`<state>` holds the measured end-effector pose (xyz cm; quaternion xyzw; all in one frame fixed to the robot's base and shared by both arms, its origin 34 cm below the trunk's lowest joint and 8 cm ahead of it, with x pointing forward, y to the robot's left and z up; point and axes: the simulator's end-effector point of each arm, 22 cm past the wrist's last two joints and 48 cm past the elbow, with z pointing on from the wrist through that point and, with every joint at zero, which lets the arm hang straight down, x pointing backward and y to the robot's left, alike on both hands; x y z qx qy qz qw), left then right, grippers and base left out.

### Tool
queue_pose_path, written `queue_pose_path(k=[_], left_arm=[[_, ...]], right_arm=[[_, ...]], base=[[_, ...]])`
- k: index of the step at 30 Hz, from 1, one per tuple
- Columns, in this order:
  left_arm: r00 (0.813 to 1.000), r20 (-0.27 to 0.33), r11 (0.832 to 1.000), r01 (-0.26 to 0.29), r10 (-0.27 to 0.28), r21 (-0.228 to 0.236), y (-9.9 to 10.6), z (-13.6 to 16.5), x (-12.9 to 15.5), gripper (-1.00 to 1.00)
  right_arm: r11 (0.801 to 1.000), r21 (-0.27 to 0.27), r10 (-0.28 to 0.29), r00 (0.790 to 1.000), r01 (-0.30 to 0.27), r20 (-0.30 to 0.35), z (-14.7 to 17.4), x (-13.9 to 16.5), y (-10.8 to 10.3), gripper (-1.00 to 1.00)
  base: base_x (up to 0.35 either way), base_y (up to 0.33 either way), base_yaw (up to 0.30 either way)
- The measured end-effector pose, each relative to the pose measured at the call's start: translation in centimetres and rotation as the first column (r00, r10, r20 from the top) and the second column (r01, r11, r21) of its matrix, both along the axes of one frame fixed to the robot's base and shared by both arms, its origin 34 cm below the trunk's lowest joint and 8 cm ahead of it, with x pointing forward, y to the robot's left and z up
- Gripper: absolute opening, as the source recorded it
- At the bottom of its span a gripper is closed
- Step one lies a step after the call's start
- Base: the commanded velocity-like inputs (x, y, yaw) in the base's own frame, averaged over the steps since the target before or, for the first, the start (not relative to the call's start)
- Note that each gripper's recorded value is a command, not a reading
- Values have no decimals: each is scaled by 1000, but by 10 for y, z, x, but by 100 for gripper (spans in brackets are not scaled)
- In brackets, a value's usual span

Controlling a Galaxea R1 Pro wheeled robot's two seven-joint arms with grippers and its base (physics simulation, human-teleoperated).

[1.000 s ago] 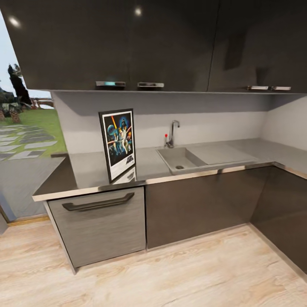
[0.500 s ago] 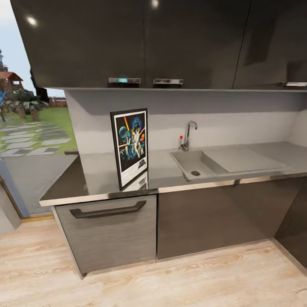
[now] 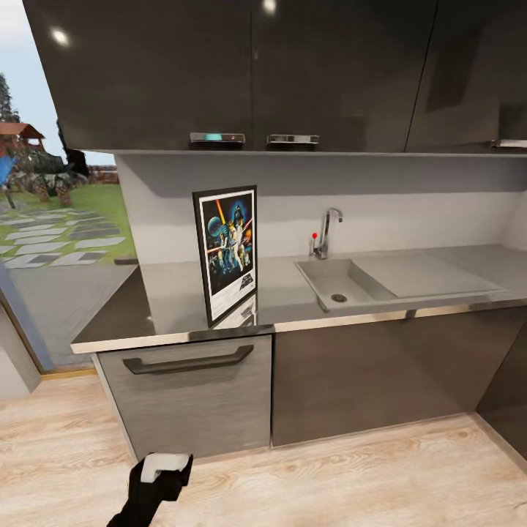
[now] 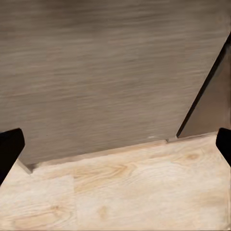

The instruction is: Pick up the poster from the kitchen countertop and hang it on one of the wall nails in the kitchen.

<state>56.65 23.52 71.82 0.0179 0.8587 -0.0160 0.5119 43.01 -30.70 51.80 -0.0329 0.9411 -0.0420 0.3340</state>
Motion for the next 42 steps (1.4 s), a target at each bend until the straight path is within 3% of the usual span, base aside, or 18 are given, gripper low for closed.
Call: queue_pose_path(k=[2,7,9,13,14,15,17,20,27,30,32,42], left_arm=[[1000,5,1000,17,-17,-6,-9,23,8,100],[998,35,992,48,-44,-119,-64,78,25,100],[997,61,990,54,-46,-131,-70,95,39,100],[990,123,984,90,-71,-156,-84,171,105,100],[986,144,980,105,-81,-168,-88,196,122,100],[978,186,975,130,-96,-181,-94,239,146,100],[971,214,971,150,-109,-186,-98,272,162,100],[960,246,966,184,-136,-183,-104,334,185,100],[935,329,967,193,-131,-164,-97,413,209,100],[935,339,969,169,-100,-180,-82,428,217,100],[938,333,974,157,-94,-166,-77,422,220,100],[941,325,973,153,-91,-171,-77,414,224,100]], right_arm=[[1000,-3,1,1000,-1,11,2,2,-2,100],[1000,-17,12,994,-10,111,18,18,-12,100],[1000,-18,13,992,-11,122,20,20,-13,100],[1000,-20,15,987,-12,158,26,25,-15,100],[1000,-20,18,983,-14,184,30,29,-15,100],[1000,-22,22,974,-17,225,38,36,-15,100],[1000,-23,25,967,-20,253,44,42,-15,100],[999,-27,38,939,-30,341,71,57,-12,100],[998,-31,54,905,-45,423,103,47,-6,100],[998,-32,55,899,-46,434,108,45,-6,100],[998,-34,58,904,-48,424,104,42,-6,100],[998,-33,57,911,-47,408,98,37,-7,100]], base=[[0,0,0],[0,0,0],[0,0,0],[0,0,0],[0,0,0],[0,0,0],[0,0,0],[0,0,0],[0,0,0],[0,0,0],[0,0,0],[0,0,0]])
